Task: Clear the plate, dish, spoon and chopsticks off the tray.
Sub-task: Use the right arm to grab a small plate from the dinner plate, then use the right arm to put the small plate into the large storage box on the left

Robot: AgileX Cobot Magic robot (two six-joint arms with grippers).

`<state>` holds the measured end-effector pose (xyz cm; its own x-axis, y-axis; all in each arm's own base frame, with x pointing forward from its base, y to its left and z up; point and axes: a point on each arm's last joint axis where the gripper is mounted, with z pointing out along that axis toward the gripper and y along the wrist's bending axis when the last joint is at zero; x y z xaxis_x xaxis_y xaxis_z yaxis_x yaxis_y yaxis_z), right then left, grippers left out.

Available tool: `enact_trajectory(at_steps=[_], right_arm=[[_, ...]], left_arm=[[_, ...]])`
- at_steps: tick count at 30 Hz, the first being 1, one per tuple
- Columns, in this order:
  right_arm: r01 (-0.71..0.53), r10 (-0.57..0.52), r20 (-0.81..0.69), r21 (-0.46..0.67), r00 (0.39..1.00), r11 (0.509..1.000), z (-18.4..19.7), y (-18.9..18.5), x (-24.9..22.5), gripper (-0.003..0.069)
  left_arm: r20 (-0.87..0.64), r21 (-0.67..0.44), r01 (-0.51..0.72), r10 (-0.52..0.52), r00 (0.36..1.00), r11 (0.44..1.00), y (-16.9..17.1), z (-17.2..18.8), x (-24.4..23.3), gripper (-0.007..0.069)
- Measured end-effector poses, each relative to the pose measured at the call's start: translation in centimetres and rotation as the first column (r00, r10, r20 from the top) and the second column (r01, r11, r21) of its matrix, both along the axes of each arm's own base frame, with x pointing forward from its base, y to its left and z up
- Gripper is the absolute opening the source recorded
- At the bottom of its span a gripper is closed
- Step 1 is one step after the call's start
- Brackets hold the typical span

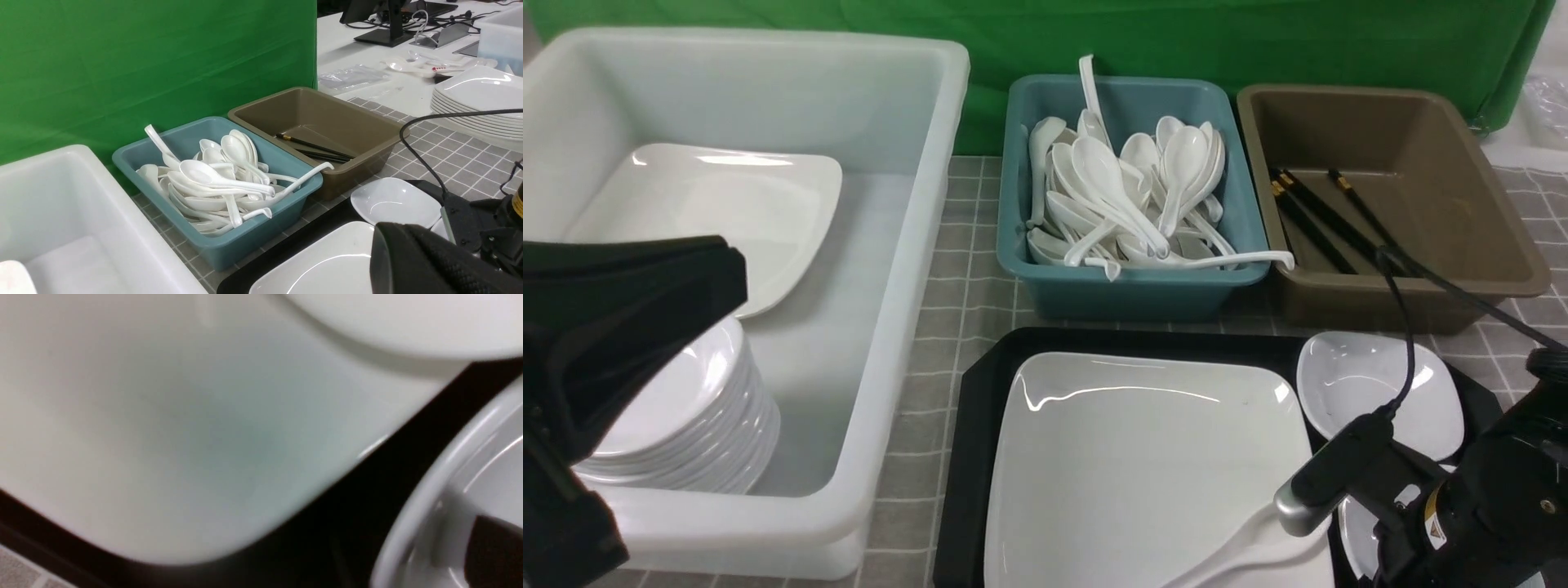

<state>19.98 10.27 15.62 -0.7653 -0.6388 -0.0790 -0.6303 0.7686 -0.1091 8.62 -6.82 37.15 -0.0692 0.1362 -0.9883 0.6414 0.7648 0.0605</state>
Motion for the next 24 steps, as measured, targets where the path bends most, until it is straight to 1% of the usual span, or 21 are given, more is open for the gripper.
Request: enact_trajectory(at_steps=[1,2,3,4,8,10,11,12,15,16,18,19,20,21,22,24], right_arm=[[-0.004,0.004,0.002,-0.003,1.000,1.000,0.0,0.0,0.0,0.0435],[-0.008,0.008,0.003,-0.008,1.000,1.000,0.0,0.0,0.1,0.0379],[-0.008,0.008,0.003,-0.008,1.000,1.000,0.0,0.0,0.1,0.0370],[-0.010,0.010,0.001,-0.011,1.000,1.000,0.2,0.0,0.1,0.0312],[-0.016,0.016,0.003,-0.014,1.000,1.000,1.8,0.4,0.6,0.0235],[-0.003,0.004,0.011,-0.017,1.000,1.000,4.1,0.4,0.6,0.0143],[0.020,-0.020,0.024,-0.010,1.000,1.000,5.6,0.3,0.7,0.0094],[0.052,-0.052,0.037,0.003,0.998,0.999,7.3,0.3,0.6,0.0066],[0.112,-0.117,0.088,0.054,0.989,0.992,11.4,0.2,0.2,0.0064],[0.114,-0.123,0.118,0.078,0.985,0.990,12.7,0.4,0.2,0.0064],[0.098,-0.124,0.190,0.141,0.974,0.985,15.5,1.2,0.1,0.0064],[0.063,-0.108,0.238,0.188,0.965,0.980,17.3,2.1,0.1,0.0064],[0.055,-0.104,0.247,0.198,0.963,0.979,17.6,2.3,0.1,0.0064],[0.010,-0.080,0.289,0.236,0.954,0.972,19.0,3.2,0.0,0.0064],[-0.084,-0.023,0.353,0.285,0.935,0.955,20.7,5.1,0.0,0.0064],[-0.297,0.106,0.484,0.338,0.869,0.893,23.6,9.2,-0.2,0.0064]], left_arm=[[0.001,0.001,0.000,0.000,1.000,1.000,0.0,0.0,0.0,0.0004],[0.001,0.001,0.000,0.000,1.000,1.000,0.0,0.0,0.0,0.0004],[0.001,0.001,0.000,0.000,1.000,1.000,0.0,0.0,0.0,0.0004],[0.000,0.000,0.000,0.000,1.000,1.000,0.0,0.0,0.0,0.0004],[0.000,0.001,0.000,0.000,1.000,1.000,0.0,0.0,0.0,0.0004],[0.001,0.001,-0.001,0.001,1.000,1.000,0.0,0.0,0.0,0.0004],[0.001,0.001,-0.001,0.001,1.000,1.000,0.0,0.0,0.0,0.0004],[0.001,0.001,-0.001,0.001,1.000,1.000,0.0,0.0,0.0,0.0004],[0.003,0.005,-0.002,0.002,1.000,1.000,0.0,0.0,0.0,0.0004],[0.006,0.011,-0.003,0.003,1.000,1.000,0.0,0.0,0.0,0.0004],[0.012,0.023,-0.011,0.010,1.000,1.000,0.1,-0.1,0.1,0.0004],[0.005,0.038,-0.018,0.017,1.000,0.999,0.2,-0.1,0.1,0.0004],[0.003,0.040,-0.010,0.010,1.000,0.999,0.2,-0.1,0.1,0.0004],[-0.009,0.057,-0.028,0.028,1.000,0.998,0.3,-0.1,0.1,0.0004],[-0.035,0.083,-0.052,0.055,0.998,0.995,0.7,0.0,0.0,0.0004],[-0.063,0.123,-0.110,0.118,0.991,0.986,1.7,0.6,-0.5,0.0004]])
